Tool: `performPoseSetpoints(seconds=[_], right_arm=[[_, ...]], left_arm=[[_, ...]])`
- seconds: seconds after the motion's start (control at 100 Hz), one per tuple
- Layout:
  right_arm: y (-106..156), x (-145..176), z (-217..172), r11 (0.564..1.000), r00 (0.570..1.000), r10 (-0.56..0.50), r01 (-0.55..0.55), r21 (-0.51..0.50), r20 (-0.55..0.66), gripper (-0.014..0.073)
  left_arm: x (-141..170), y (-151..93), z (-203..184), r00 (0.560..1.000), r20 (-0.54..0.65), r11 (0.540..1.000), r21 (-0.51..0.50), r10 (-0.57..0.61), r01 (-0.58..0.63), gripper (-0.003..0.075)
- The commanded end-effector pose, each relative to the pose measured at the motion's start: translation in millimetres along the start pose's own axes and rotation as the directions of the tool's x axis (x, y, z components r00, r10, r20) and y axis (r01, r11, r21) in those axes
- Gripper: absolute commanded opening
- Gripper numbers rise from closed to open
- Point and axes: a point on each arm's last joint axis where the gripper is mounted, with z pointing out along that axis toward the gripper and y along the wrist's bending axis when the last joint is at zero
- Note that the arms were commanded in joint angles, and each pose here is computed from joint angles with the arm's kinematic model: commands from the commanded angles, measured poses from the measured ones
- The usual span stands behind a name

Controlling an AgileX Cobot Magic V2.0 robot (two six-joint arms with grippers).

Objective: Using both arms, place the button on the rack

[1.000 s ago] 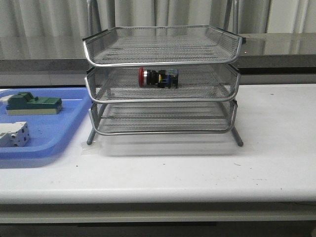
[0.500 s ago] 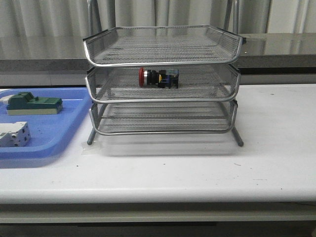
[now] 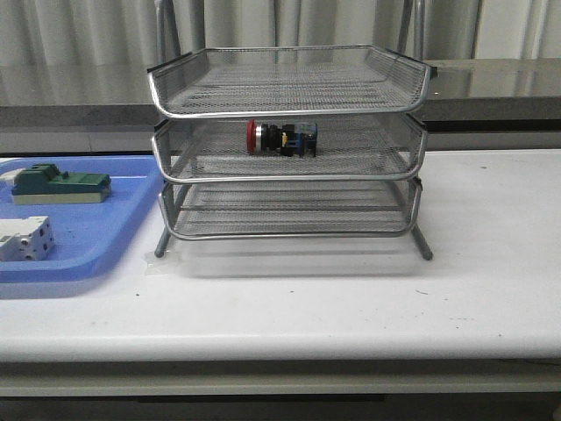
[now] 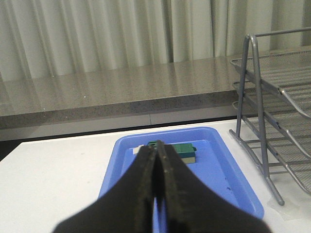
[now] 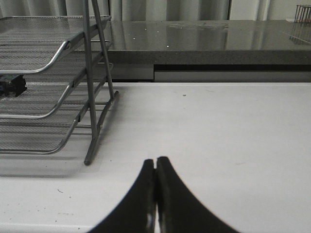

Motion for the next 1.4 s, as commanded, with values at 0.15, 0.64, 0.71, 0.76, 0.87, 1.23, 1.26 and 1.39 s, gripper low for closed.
performPoseSetpoints(seconds=[0.15,0.64,0.71,0.76,0.87,1.23,1.26,1.39], right_arm=[[0,-8,-2,1.000,0.995,-0.014,0.014,-0.001,0.102,-0.0099],[0,-8,-2,1.000,0.995,-0.014,0.014,-0.001,0.102,-0.0099],[0,-8,-2,1.000,0.995,-0.014,0.014,-0.001,0.102,-0.0099],[0,-8,-2,1.000,0.995,-0.014,0.014,-0.001,0.102,-0.0099],[0,-8,-2,1.000,0.995,-0.014,0.014,-0.001,0.102,-0.0099],[0,-8,-2,1.000,0.995,-0.014,0.014,-0.001,0.102,-0.0099],[0,-8,-2,1.000,0.995,-0.014,0.014,-0.001,0.102,-0.0099],[0,-8,-2,1.000,0.995,-0.014,0.014,-0.001,0.102,-0.0099]], left_arm=[[10,-1,-7,0.991,0.128,0.999,0.005,-0.047,0.046,-0.0020],[28,-1,-5,0.989,0.099,0.994,0.012,-0.105,0.105,-0.0020],[28,-1,-5,0.989,0.099,0.994,0.012,-0.107,0.107,-0.0020],[28,-1,-5,0.989,0.099,0.994,0.012,-0.107,0.107,-0.0020],[28,-1,-5,0.989,0.099,0.994,0.012,-0.107,0.107,-0.0020],[28,-1,-5,0.989,0.099,0.994,0.012,-0.107,0.107,-0.0020],[28,-1,-5,0.989,0.099,0.994,0.012,-0.107,0.107,-0.0020],[28,-1,-5,0.989,0.099,0.994,0.012,-0.107,0.107,-0.0020]])
